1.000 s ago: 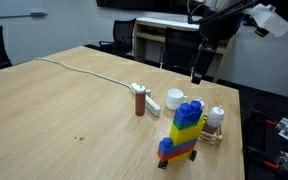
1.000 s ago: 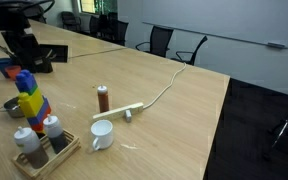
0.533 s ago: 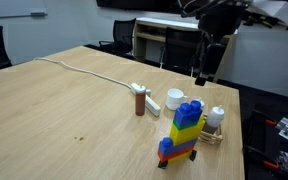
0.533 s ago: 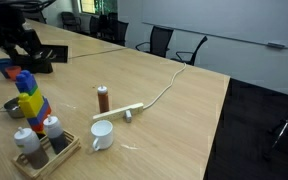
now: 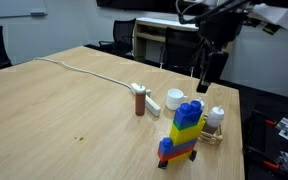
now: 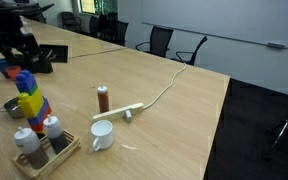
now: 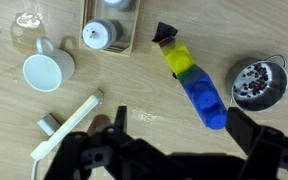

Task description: Separate some of the blocks

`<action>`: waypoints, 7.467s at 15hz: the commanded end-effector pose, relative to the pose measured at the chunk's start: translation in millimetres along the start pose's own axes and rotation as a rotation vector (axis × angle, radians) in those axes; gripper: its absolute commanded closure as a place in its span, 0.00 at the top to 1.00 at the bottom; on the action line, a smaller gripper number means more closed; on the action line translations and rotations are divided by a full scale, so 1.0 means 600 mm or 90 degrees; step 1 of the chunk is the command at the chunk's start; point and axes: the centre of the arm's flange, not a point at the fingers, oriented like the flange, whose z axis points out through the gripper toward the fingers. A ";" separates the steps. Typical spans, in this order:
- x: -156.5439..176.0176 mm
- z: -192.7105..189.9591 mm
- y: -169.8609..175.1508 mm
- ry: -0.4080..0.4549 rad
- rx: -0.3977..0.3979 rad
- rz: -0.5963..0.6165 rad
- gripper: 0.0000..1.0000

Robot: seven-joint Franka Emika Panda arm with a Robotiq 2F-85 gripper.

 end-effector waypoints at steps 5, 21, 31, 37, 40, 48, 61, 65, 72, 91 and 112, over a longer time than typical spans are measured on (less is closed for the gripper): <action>0.041 0.062 -0.039 -0.033 -0.020 -0.127 1.00; 0.054 0.128 -0.055 -0.051 0.048 -0.235 1.00; 0.059 0.142 -0.058 -0.032 0.025 -0.250 0.71; 0.059 0.139 -0.061 -0.025 0.027 -0.251 0.43; 0.058 0.138 -0.065 -0.024 0.027 -0.255 0.43; 0.055 0.130 -0.077 -0.024 0.023 -0.268 0.52; 0.051 0.111 -0.076 -0.022 0.017 -0.264 0.11; 0.051 0.101 -0.076 -0.019 0.013 -0.266 0.11; 0.051 0.075 -0.072 -0.013 -0.004 -0.259 0.11; 0.060 0.078 -0.195 0.018 0.085 -0.398 0.11; 0.052 0.193 -0.176 -0.023 0.093 -0.357 0.11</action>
